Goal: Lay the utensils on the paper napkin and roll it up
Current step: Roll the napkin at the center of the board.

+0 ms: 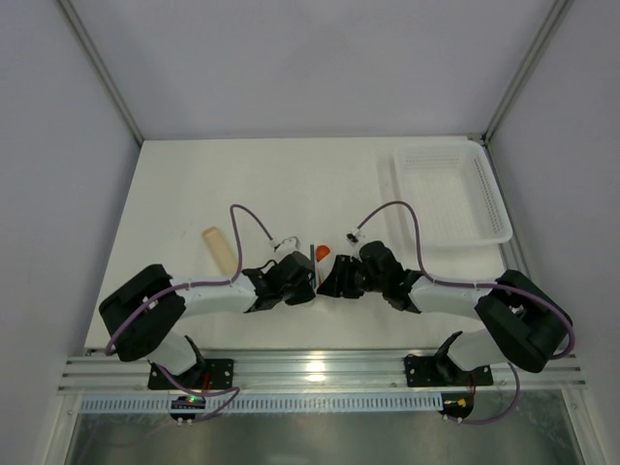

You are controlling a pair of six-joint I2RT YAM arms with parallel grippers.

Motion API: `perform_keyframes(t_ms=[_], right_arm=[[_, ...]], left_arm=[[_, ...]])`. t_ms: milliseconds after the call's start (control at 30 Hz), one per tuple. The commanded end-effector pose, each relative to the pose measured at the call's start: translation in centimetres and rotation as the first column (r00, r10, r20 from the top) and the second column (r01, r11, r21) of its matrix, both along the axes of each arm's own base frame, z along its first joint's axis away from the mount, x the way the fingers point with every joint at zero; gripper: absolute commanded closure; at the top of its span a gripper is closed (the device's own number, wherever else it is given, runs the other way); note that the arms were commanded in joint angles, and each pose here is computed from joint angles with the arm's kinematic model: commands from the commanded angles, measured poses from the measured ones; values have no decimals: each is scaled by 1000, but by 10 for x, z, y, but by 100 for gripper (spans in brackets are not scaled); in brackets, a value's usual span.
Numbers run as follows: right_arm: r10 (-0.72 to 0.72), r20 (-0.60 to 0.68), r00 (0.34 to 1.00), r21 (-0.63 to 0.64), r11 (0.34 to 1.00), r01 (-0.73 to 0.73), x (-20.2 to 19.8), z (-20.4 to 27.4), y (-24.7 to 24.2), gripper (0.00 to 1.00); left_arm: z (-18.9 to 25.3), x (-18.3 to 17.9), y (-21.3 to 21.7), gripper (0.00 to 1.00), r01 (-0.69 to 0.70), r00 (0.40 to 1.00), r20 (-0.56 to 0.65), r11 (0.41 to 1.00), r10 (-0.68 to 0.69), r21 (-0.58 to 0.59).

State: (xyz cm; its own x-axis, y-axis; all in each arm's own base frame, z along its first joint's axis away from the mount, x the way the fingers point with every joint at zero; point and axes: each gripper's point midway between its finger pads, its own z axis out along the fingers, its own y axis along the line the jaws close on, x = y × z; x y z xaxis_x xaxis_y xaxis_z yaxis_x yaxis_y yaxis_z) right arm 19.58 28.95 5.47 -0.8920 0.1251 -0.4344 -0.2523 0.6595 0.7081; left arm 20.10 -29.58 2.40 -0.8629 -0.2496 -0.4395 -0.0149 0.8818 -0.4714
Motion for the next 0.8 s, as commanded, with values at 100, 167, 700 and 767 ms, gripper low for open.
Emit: perform_keyframes(t_ms=[100,167,700,767], right_arm=[[31,46,998,39,999,-33,5,14,13,52],[37,46,998,42,998,-39,5,14,14,52],[67,19,998,64,996,-68,-2,6,19,52],[71,13,997,65,995,-72,-3,5,19,53]], left_arm=[[0,-1,9,100,-9,1000,9,999,8,40],[0,-2,10,100,-9,1000,9,999,8,40],[0,-2,10,100,-15,1000,9,999,14,36],[1,-2,10,100,-16,1000,8,999,16,35]])
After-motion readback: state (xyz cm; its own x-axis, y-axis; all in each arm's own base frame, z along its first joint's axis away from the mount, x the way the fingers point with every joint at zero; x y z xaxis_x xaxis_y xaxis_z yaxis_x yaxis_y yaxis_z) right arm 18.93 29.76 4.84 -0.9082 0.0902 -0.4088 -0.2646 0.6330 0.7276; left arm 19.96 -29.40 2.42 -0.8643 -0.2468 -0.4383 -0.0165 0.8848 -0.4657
